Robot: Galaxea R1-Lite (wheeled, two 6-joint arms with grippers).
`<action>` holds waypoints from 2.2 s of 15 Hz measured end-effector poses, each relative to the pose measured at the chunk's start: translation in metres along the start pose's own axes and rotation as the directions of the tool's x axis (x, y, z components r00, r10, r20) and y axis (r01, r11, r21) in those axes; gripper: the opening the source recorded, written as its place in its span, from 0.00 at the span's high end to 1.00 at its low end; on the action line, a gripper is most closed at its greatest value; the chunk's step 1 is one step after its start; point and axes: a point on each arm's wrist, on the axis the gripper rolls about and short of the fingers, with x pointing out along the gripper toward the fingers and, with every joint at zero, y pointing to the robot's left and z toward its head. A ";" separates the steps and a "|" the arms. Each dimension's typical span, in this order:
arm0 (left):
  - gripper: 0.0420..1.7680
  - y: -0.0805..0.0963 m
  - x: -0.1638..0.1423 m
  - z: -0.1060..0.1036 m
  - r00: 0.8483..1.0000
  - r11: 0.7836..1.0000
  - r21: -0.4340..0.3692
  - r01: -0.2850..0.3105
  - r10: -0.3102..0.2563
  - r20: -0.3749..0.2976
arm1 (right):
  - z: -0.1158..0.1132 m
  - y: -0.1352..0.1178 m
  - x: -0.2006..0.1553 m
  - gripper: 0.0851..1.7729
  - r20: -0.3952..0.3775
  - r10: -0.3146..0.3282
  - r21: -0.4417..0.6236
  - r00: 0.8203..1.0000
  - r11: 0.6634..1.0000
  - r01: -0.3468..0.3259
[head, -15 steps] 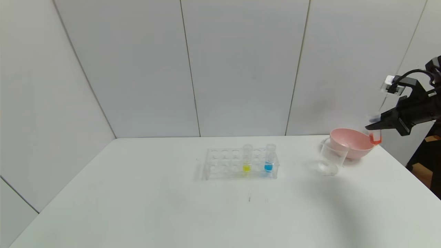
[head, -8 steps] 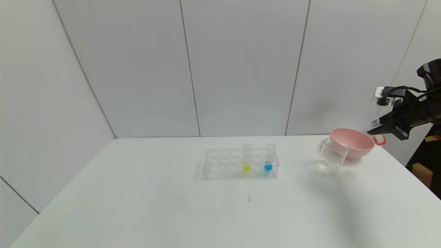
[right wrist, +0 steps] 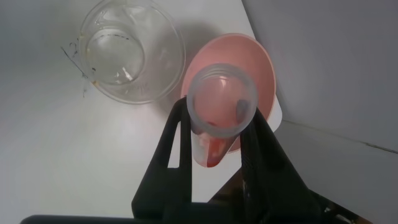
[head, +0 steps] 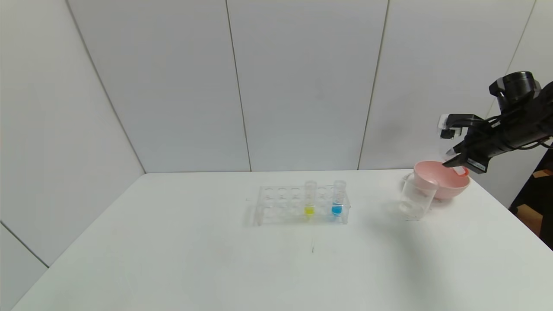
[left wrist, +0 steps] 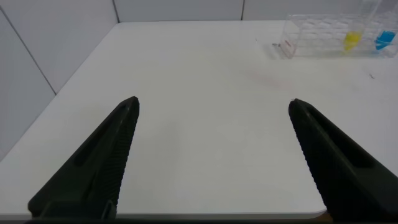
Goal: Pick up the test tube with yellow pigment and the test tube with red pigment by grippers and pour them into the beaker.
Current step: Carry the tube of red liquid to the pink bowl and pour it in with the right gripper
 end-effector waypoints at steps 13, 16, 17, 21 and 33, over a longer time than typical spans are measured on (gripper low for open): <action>0.03 0.000 0.000 0.000 1.000 1.000 0.000 0.000 0.000 0.000 | 0.019 0.015 0.022 0.75 -0.184 -0.050 -0.106 0.982 0.994 0.030; 0.03 0.000 0.000 0.000 1.000 1.000 0.000 0.000 0.000 0.001 | 0.021 0.016 0.023 0.75 -0.220 -0.062 -0.141 0.973 0.989 0.031; 0.03 0.000 0.000 0.000 1.000 1.000 0.000 0.000 0.000 0.000 | 0.022 0.017 0.023 0.75 -0.222 -0.061 -0.147 0.973 0.989 0.028; 0.03 0.000 0.000 0.000 1.000 1.000 0.000 0.000 0.000 0.000 | 0.026 0.020 0.025 0.75 -0.253 -0.074 -0.172 0.965 0.985 0.030; 0.03 0.000 0.000 0.000 1.000 1.000 0.000 0.000 0.000 0.000 | 0.031 0.022 0.028 0.75 -0.285 -0.103 -0.195 0.953 0.980 0.047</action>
